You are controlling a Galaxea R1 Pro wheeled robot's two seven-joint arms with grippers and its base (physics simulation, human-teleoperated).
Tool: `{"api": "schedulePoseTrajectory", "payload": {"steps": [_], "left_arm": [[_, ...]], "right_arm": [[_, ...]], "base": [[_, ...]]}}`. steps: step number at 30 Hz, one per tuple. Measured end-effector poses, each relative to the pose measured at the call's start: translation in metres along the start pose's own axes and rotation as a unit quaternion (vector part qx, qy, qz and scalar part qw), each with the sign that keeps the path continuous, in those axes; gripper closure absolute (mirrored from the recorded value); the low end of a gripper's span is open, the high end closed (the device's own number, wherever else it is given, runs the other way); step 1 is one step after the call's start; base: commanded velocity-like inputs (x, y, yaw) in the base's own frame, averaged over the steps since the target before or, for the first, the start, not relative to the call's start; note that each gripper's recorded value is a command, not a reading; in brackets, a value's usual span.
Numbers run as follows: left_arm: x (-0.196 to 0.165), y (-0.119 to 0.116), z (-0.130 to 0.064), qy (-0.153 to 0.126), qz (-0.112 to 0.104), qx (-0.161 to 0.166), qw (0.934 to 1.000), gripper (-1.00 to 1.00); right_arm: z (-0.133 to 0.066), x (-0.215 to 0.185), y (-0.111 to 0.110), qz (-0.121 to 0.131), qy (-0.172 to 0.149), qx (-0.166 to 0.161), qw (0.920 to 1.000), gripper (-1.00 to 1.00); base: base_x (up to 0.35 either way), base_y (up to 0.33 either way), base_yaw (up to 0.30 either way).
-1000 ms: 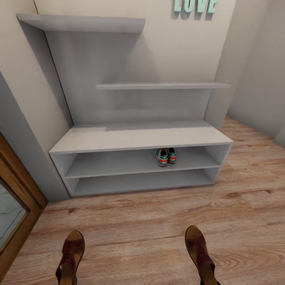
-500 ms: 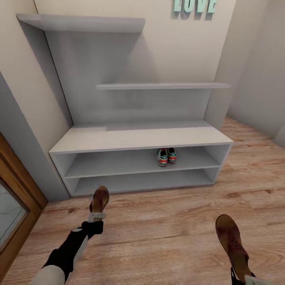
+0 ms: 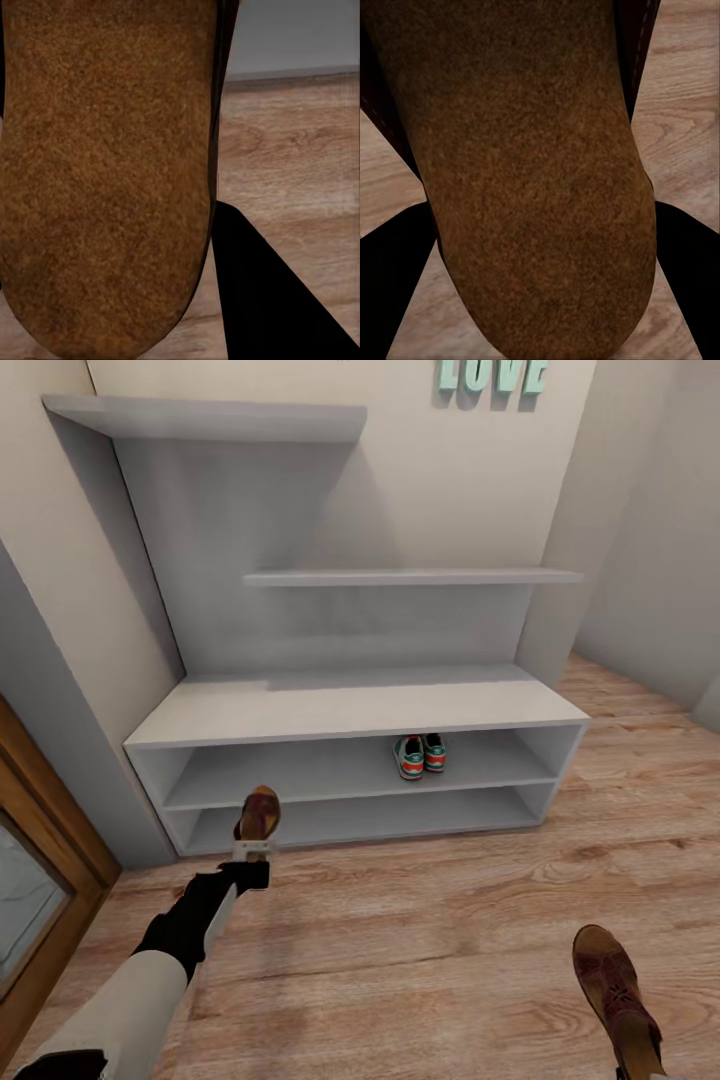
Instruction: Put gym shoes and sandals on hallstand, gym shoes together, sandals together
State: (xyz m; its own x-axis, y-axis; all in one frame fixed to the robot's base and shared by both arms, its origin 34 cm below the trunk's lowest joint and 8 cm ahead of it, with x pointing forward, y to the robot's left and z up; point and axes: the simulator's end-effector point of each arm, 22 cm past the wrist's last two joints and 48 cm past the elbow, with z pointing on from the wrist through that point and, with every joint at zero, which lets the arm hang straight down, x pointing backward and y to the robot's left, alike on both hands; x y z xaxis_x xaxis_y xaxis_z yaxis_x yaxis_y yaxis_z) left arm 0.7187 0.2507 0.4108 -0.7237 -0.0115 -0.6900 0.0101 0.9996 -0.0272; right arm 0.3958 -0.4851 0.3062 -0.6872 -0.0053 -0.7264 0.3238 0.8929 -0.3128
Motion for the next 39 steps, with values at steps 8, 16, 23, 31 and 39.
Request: {"api": "schedulePoseTrajectory", "payload": {"steps": [8,16,23,31,39], "left_arm": [[-0.008,0.012,-0.001,0.033,-0.006,-0.027,0.9991,1.00],[-0.008,0.019,-0.003,0.032,-0.005,-0.035,0.9989,1.00],[-0.003,0.023,0.000,0.034,-0.009,-0.040,0.9986,1.00],[0.019,0.024,0.014,0.040,-0.008,-0.041,0.9983,1.00],[0.044,0.025,0.029,0.053,-0.008,-0.042,0.9977,1.00]], "right_arm": [[0.001,-0.002,-0.006,-0.001,0.007,0.006,1.0000,1.00],[0.001,-0.004,0.002,-0.001,0.007,0.001,1.0000,1.00],[0.002,0.001,0.004,-0.002,0.008,-0.001,1.0000,1.00],[0.011,0.023,0.009,-0.004,0.014,-0.001,0.9999,1.00],[0.016,0.043,0.012,-0.010,0.025,-0.001,0.9996,1.00]], "base": [[0.000,0.000,0.000],[0.000,0.000,0.000],[0.000,0.000,0.000],[0.000,0.000,0.000],[0.000,0.000,0.000]]}}
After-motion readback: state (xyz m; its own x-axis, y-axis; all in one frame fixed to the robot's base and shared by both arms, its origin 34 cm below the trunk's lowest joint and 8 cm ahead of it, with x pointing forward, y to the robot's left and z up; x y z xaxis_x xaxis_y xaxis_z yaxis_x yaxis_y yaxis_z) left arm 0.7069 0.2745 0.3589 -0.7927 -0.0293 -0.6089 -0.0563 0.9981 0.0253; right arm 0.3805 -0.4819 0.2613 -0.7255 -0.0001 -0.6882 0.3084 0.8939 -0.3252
